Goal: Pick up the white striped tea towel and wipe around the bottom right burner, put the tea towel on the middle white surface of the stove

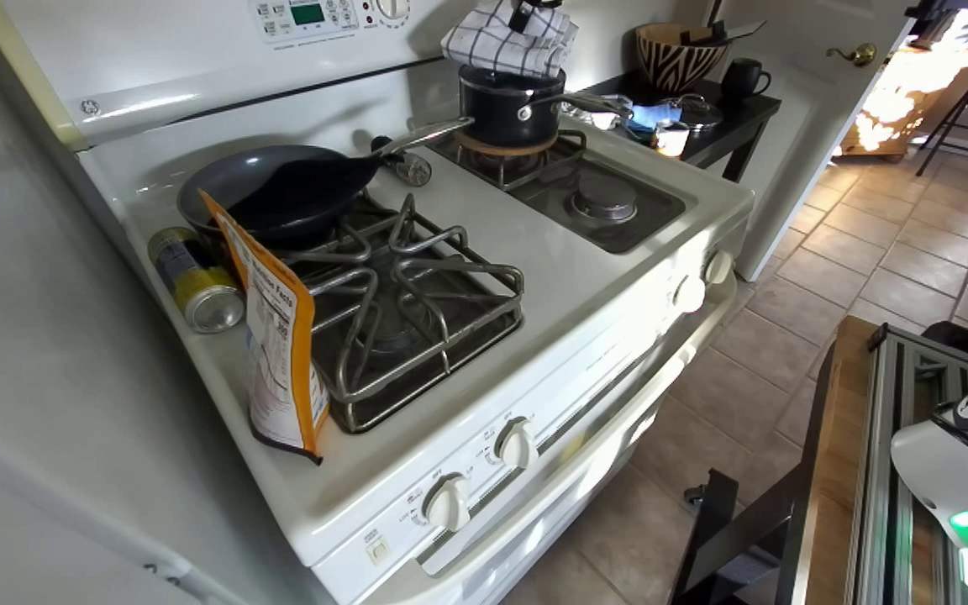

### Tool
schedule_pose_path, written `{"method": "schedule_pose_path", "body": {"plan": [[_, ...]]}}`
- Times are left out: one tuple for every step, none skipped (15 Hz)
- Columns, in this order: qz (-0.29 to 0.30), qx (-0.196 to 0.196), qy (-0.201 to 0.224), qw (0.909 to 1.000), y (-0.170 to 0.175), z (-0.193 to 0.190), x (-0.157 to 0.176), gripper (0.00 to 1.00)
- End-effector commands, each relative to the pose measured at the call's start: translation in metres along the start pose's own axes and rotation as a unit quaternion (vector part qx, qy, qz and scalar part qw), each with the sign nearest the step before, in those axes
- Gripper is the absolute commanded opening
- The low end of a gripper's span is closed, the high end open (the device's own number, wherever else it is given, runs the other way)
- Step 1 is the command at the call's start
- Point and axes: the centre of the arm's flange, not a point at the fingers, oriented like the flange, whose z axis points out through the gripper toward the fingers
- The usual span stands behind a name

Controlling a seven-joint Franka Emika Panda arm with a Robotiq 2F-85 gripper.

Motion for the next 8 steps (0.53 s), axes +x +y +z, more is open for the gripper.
{"method": "schedule_pose_path", "body": {"plan": [[-0.011, 0.001, 0.038, 0.9992, 0.008, -0.034, -0.008, 0.04], [-0.016, 0.001, 0.048, 0.9987, 0.008, -0.042, -0.01, 0.04], [-0.024, 0.007, 0.059, 0.9979, 0.008, -0.052, -0.013, 0.04], [-0.034, 0.008, 0.065, 0.9972, 0.007, -0.061, -0.016, 0.04], [-0.045, 0.014, 0.068, 0.9966, 0.004, -0.067, -0.02, 0.04], [-0.054, 0.016, 0.069, 0.996, 0.001, -0.076, -0.026, 0.04], [-0.062, 0.022, 0.067, 0.9955, -0.004, -0.082, -0.034, 0.04], [-0.067, 0.027, 0.065, 0.9952, -0.011, -0.089, -0.042, 0.04]]}}
